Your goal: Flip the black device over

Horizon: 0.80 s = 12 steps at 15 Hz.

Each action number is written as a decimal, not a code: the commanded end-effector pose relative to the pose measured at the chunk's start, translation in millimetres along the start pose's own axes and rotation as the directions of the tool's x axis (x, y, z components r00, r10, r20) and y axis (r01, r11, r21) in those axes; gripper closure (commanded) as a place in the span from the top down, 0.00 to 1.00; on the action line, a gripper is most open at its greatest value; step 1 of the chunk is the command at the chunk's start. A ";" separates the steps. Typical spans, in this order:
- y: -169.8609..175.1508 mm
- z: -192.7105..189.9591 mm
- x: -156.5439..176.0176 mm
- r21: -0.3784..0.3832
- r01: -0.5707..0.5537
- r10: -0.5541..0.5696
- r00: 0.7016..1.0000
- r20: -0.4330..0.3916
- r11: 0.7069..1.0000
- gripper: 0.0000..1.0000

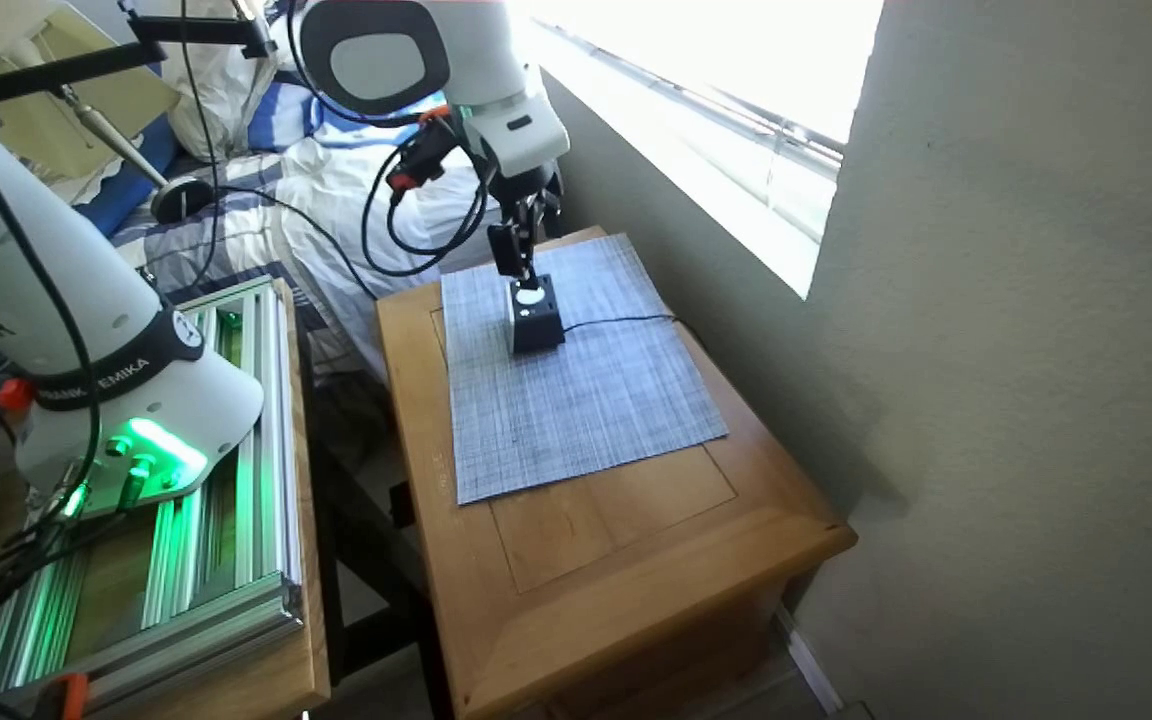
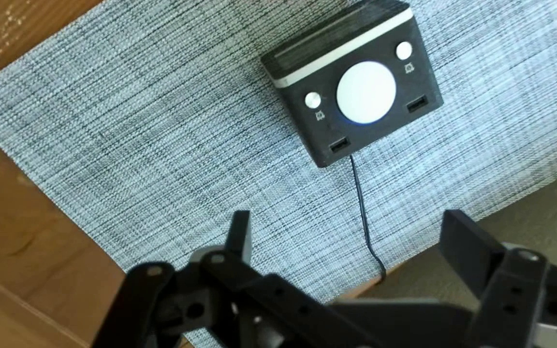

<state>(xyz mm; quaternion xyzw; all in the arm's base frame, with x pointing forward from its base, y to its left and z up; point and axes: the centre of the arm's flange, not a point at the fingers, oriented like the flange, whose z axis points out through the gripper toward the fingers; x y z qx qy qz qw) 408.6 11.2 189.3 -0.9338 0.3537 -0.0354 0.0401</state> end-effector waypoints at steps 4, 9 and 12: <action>0.3 -44.0 -0.6 0.010 0.073 -0.072 0.996 -0.043 0.997 1.00; -2.9 -30.8 9.1 0.020 0.074 -0.073 0.996 -0.042 0.997 1.00; -2.8 -31.4 8.7 0.020 0.074 -0.073 0.997 -0.040 0.997 1.00</action>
